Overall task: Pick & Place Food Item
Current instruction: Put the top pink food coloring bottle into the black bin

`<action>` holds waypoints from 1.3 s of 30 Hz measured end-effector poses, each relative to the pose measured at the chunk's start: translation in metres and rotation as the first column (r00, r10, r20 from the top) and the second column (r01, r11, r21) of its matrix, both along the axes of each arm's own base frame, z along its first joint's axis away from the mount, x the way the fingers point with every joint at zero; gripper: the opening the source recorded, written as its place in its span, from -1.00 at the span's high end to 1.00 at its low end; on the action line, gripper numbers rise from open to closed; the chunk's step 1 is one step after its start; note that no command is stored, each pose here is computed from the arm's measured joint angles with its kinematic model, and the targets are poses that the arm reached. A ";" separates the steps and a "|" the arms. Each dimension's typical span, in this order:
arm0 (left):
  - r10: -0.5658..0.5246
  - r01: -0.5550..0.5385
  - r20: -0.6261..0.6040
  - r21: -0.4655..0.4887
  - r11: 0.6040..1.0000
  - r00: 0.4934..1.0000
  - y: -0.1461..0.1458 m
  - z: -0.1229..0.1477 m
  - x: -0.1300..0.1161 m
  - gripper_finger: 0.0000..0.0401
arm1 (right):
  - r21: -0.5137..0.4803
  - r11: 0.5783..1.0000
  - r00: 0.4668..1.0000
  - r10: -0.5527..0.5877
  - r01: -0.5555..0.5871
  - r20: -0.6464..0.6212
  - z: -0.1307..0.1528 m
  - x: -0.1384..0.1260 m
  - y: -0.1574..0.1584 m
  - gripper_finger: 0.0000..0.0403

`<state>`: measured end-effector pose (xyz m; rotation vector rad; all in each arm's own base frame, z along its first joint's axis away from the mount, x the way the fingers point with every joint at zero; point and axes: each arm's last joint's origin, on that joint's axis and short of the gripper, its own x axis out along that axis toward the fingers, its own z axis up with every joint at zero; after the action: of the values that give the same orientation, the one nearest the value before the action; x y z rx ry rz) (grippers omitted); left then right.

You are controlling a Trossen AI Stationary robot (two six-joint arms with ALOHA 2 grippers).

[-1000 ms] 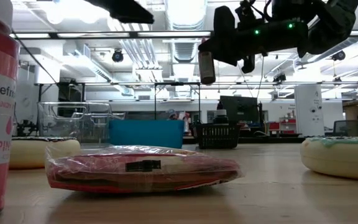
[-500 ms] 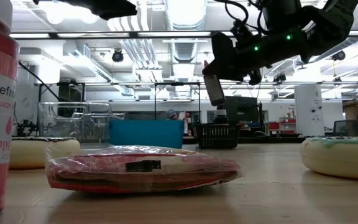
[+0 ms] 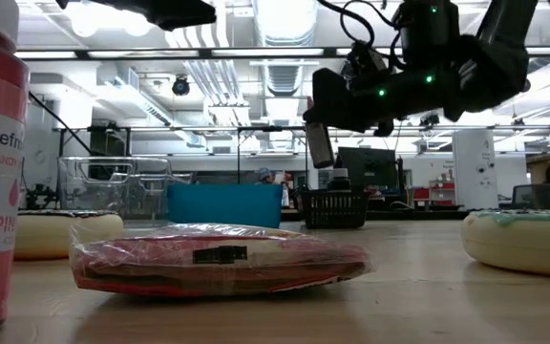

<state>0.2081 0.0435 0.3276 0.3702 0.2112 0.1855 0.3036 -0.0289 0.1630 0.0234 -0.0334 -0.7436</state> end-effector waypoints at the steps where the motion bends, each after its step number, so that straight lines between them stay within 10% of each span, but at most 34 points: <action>1: 0.000 0.000 -0.001 0.000 1.000 1.000 0.000 0.000 0.000 -0.19 | -0.009 1.000 1.000 0.000 0.000 0.012 -0.001 0.001 0.000 0.25; 39: -0.004 0.004 -0.002 -0.001 1.000 1.000 0.000 0.000 0.000 -0.19 | -0.011 0.999 0.997 -0.034 0.035 0.066 -0.051 0.008 -0.001 0.26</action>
<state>0.2079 0.0433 0.3275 0.3701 0.2129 0.1808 0.3115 -0.0300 0.1122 0.0353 -0.1014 -0.7770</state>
